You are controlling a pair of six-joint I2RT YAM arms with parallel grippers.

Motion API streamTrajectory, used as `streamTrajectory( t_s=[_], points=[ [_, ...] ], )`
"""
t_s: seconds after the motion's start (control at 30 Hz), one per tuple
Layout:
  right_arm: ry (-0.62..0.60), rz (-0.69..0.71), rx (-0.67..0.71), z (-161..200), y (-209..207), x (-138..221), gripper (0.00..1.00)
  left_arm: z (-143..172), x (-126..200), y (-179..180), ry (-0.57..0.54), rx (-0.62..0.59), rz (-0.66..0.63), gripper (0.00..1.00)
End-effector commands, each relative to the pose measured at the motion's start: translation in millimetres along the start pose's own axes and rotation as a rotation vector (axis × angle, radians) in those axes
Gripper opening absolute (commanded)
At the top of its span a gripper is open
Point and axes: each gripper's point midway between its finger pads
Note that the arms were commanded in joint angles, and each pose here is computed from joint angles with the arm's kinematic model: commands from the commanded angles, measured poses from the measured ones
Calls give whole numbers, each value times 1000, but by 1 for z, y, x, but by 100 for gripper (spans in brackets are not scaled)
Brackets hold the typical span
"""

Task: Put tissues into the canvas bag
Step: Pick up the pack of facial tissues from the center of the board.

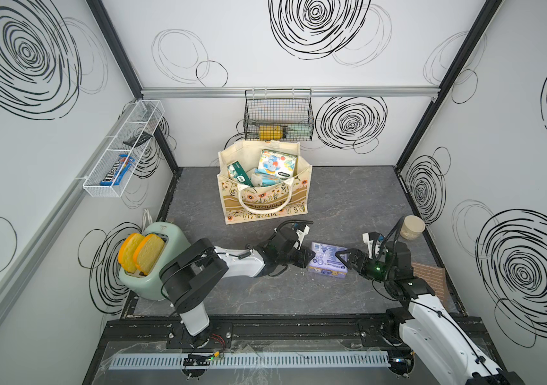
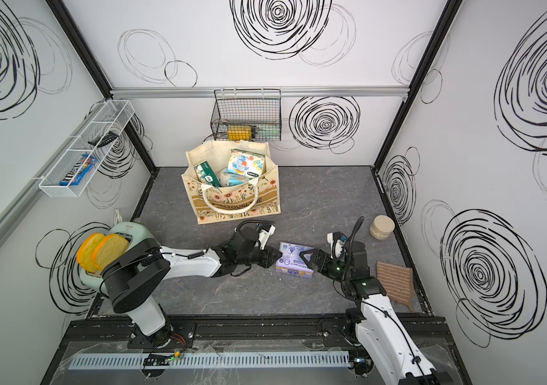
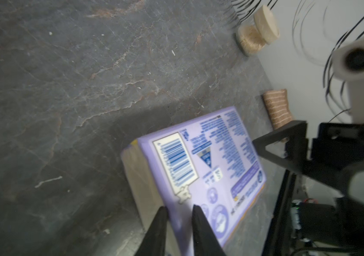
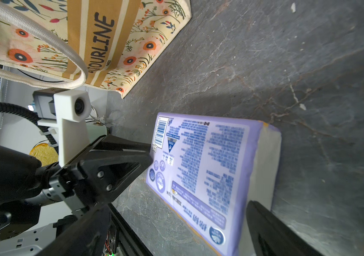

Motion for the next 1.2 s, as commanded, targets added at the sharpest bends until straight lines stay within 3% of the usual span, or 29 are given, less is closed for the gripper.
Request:
streamTrajectory(
  t_s=[0.0,0.13,0.27,0.73,1.17],
  points=[
    [14,-6,11,4,-1,1,100,-2,-4,1,8,9,14,14],
    [18,0,4,5,-5,0,100,2,-4,7,21,14,-6,14],
    [18,7,5,5,-7,0,100,4,-5,8,29,12,-7,0],
    [10,63,-31,12,-32,-4,97,28,-1,33,75,19,-36,0],
    [107,-87,-118,27,-24,-17,98,31,-1,36,85,18,-33,0]
  ],
)
Point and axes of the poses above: each gripper's point midway between its finger pads, its own x axis back along the fingers, its own y axis along the line the jaws close on, z = x × y, and after that the axes turned 10 degrees about -x, right-handed
